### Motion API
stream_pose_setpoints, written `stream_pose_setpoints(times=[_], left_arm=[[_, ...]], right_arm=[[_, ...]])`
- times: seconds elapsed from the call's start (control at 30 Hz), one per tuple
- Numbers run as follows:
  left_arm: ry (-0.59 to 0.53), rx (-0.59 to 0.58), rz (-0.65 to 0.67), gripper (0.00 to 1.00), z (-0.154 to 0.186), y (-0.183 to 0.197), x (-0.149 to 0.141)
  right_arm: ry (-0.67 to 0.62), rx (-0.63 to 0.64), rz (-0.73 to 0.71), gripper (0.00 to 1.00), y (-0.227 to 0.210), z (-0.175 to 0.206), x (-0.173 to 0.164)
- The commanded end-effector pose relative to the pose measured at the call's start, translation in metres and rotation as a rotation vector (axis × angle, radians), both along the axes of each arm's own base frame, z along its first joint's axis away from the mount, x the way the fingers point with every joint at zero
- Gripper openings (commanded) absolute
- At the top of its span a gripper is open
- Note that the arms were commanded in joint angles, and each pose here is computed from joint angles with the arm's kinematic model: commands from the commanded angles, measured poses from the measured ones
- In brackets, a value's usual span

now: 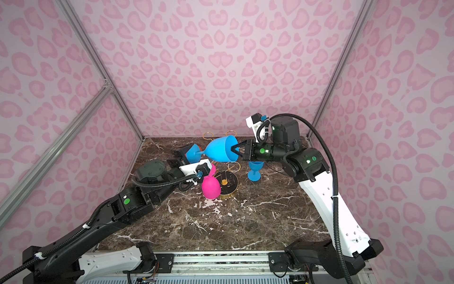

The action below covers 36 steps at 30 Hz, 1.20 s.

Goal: Take the wine glass off the wine glass rack
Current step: Pick up the wine glass from the wine glass rack, then place the wine glass at the center of the table.

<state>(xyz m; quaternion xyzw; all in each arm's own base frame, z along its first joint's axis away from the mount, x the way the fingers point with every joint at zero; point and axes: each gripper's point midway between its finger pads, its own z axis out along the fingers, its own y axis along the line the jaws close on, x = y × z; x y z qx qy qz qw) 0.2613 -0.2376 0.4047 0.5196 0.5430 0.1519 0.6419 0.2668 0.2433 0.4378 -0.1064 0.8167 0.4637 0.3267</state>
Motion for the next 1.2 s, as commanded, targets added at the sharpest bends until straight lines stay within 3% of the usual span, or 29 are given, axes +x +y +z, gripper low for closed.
stream_pose_setpoints(times=[0.0, 0.2, 0.43, 0.57, 0.8, 0.93, 1.17], left_arm=[[-0.004, -0.097, 0.045, 0.98, 0.012, 0.012, -0.002], [0.020, -0.234, 0.053, 0.98, 0.024, 0.029, -0.014], [0.044, -0.244, 0.074, 0.98, 0.016, 0.035, -0.015], [0.045, -0.262, 0.059, 0.98, 0.015, 0.035, -0.019], [0.062, -0.271, 0.068, 0.98, 0.011, 0.038, -0.020], [0.068, -0.264, 0.067, 0.98, 0.007, 0.038, -0.019], [0.083, -0.280, 0.059, 0.98, 0.005, 0.036, -0.020]], right_arm=[[-0.043, 0.011, -0.025, 0.00, -0.007, 0.010, 0.007], [-0.114, 0.031, -0.156, 0.00, -0.054, 0.040, 0.028], [-0.160, -0.069, -0.501, 0.00, -0.167, 0.043, 0.058], [-0.106, -0.274, -0.666, 0.00, -0.222, 0.010, 0.061], [0.067, -0.594, -0.791, 0.00, -0.273, -0.064, 0.053], [0.191, -0.680, -0.754, 0.00, -0.279, -0.112, 0.044], [0.392, -0.727, -0.607, 0.00, -0.266, -0.188, 0.019]])
